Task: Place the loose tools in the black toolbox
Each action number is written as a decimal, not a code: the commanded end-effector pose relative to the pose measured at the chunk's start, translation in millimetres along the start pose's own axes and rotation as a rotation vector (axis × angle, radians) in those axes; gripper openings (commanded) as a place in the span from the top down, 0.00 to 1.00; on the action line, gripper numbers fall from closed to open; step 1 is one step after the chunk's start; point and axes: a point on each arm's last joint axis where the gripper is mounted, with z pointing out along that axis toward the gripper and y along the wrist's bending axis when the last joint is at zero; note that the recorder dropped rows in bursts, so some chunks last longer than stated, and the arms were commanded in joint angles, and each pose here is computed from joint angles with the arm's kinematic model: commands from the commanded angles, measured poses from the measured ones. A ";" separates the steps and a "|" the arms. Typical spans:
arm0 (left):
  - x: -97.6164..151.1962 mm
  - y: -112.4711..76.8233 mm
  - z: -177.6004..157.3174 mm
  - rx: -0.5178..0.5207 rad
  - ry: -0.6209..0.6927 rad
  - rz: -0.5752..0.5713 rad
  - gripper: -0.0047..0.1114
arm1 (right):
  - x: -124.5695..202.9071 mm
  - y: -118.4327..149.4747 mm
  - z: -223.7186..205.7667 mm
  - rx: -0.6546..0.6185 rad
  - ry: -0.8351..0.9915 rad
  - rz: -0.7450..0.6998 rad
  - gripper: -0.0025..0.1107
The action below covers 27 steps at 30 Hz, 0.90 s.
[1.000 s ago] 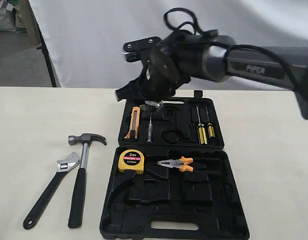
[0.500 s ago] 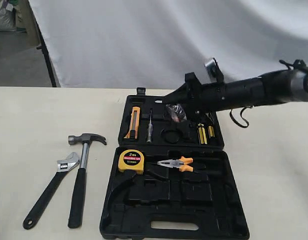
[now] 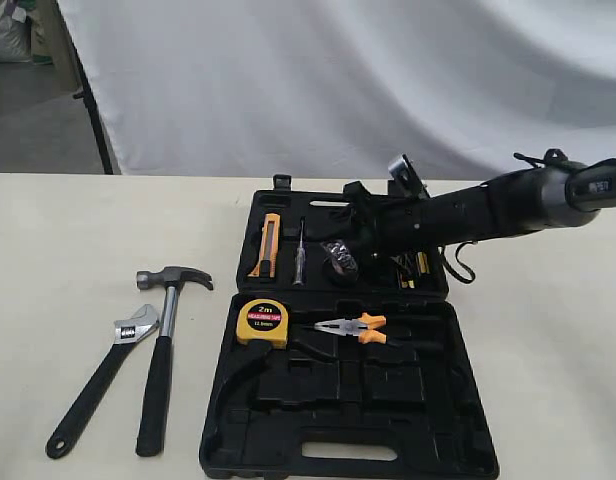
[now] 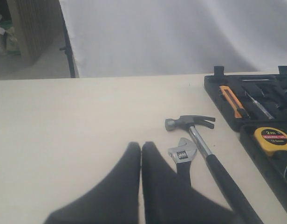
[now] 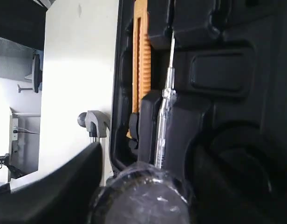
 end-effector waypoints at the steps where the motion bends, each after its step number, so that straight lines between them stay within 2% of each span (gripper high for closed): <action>1: 1.0 0.2 0.0 -0.003 0.001 -0.010 0.95 | -5.2 3.7 -8.4 0.001 -0.024 -0.044 0.35; 3: 1.0 0.2 0.0 -0.003 0.001 -0.010 0.95 | -9.2 5.5 -17.7 -0.009 -0.034 -0.109 0.31; 10: 1.0 0.2 0.0 -0.003 0.001 -0.010 0.95 | -18.7 11.0 -46.4 0.025 -0.050 -0.234 0.32; 13: 1.0 0.2 0.0 -0.003 0.001 -0.010 0.95 | -8.3 21.5 -37.5 -0.035 0.024 -0.302 0.32; 14: 1.0 0.2 0.0 -0.003 0.001 -0.010 0.95 | -4.5 24.7 -30.3 -0.020 0.039 -0.413 0.32; 15: 1.0 0.2 0.0 -0.003 0.001 -0.010 0.95 | -5.1 23.8 -28.7 0.015 0.031 -0.429 0.32; 16: 1.0 0.2 0.0 -0.003 0.001 -0.010 0.95 | -1.5 24.6 -26.8 0.016 0.062 -0.363 0.32; 17: 1.0 0.2 0.0 -0.003 0.001 -0.010 0.95 | 0.5 26.4 -24.9 0.034 0.095 -0.518 0.32; 18: 1.0 0.2 0.0 -0.003 0.001 -0.010 0.95 | -2.1 22.9 -25.5 0.086 0.081 -0.444 0.32; 19: 1.0 0.2 0.0 -0.003 0.001 -0.010 0.95 | 0.3 24.3 -26.3 0.061 0.104 -0.379 0.32; 20: 1.0 0.2 0.0 -0.003 0.001 -0.010 0.95 | 6.3 30.3 -23.3 0.020 0.149 -0.484 0.32; 23: 1.0 0.1 0.0 -0.002 0.001 -0.014 0.95 | 7.3 40.1 -18.5 0.053 0.128 -0.487 0.32; 24: 1.0 0.1 0.0 -0.002 0.001 -0.014 0.95 | 14.8 51.8 -16.7 0.003 0.175 -0.564 0.32; 25: 1.0 0.1 0.0 -0.002 0.001 -0.014 0.95 | 15.2 59.0 -16.8 0.027 0.167 -0.646 0.32; 26: 1.0 0.1 0.0 -0.002 0.001 -0.014 0.95 | 12.1 59.1 -17.8 0.084 0.143 -0.668 0.32; 27: 1.0 0.1 0.0 -0.002 0.001 -0.014 0.95 | 1.9 53.9 -23.4 0.254 0.068 -0.615 0.32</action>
